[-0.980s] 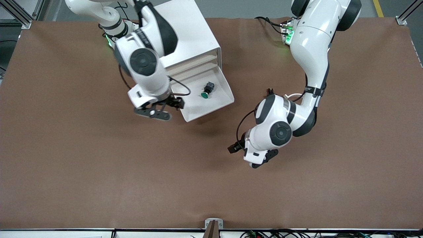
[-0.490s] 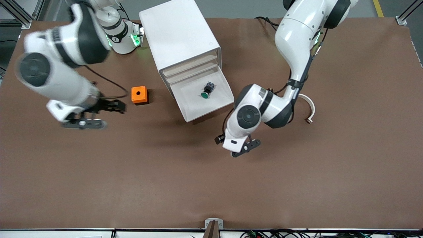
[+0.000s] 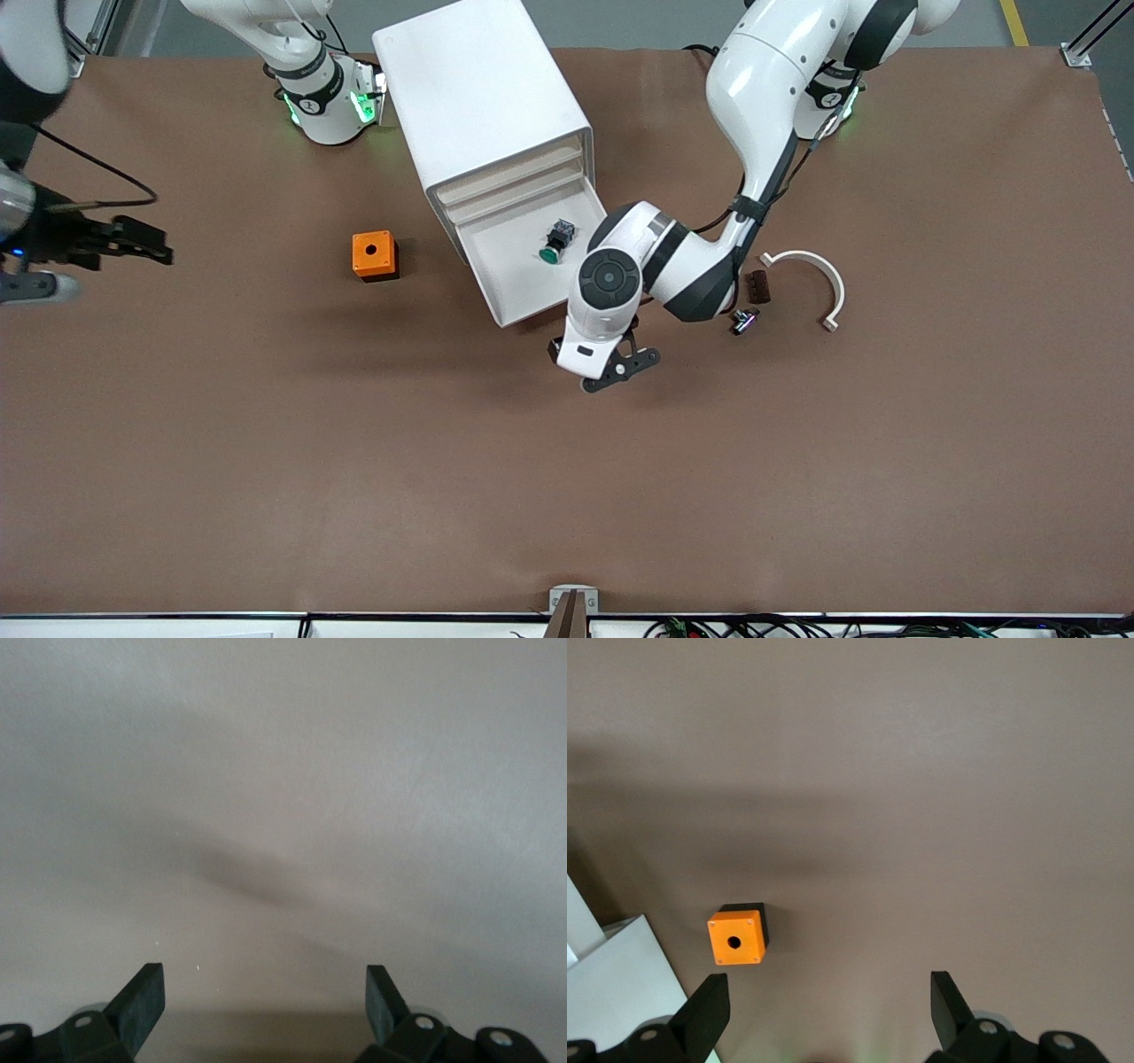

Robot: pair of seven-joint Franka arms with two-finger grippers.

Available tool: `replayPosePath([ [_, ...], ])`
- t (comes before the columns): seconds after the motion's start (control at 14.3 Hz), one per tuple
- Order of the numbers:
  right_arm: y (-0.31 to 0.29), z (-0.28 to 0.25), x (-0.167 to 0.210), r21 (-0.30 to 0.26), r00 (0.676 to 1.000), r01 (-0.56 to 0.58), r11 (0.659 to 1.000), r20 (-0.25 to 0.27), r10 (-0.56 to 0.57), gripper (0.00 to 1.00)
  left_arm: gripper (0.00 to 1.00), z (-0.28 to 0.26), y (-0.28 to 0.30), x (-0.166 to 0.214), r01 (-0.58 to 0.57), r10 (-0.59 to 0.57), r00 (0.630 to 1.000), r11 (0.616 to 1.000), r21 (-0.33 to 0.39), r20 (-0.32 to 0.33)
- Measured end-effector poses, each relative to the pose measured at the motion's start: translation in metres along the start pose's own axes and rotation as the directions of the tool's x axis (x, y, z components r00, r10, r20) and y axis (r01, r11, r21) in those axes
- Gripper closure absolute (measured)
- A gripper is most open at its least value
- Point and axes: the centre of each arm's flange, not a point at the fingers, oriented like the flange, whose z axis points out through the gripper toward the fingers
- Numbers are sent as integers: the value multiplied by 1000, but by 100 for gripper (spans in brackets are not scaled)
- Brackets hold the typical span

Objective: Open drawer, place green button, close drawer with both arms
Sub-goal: 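Push the drawer closed with the left gripper while the right gripper retracts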

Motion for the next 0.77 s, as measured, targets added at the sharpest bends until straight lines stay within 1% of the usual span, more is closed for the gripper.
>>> replayPosePath([
  [0.35, 4, -14, 0, -14, 1000, -4, 1000, -27, 4, 0, 0, 28, 9, -38, -49, 49, 999, 999, 13, 0],
  [0.63, 20, -43, -5, -22, 995, -36, 999, -89, 34, 0, 0, 37, 15, -62, -82, 82, 997, 996, 23, 9],
  [0.7, 27, -50, -7, -21, 994, -50, 999, -99, 48, 0, 0, 38, 17, -68, -88, 88, 996, 996, 22, 14],
  [0.77, 34, -53, -11, -18, 994, -63, 998, -94, 61, 0, 0, 39, 19, -74, -86, 85, 996, 996, 19, 21],
])
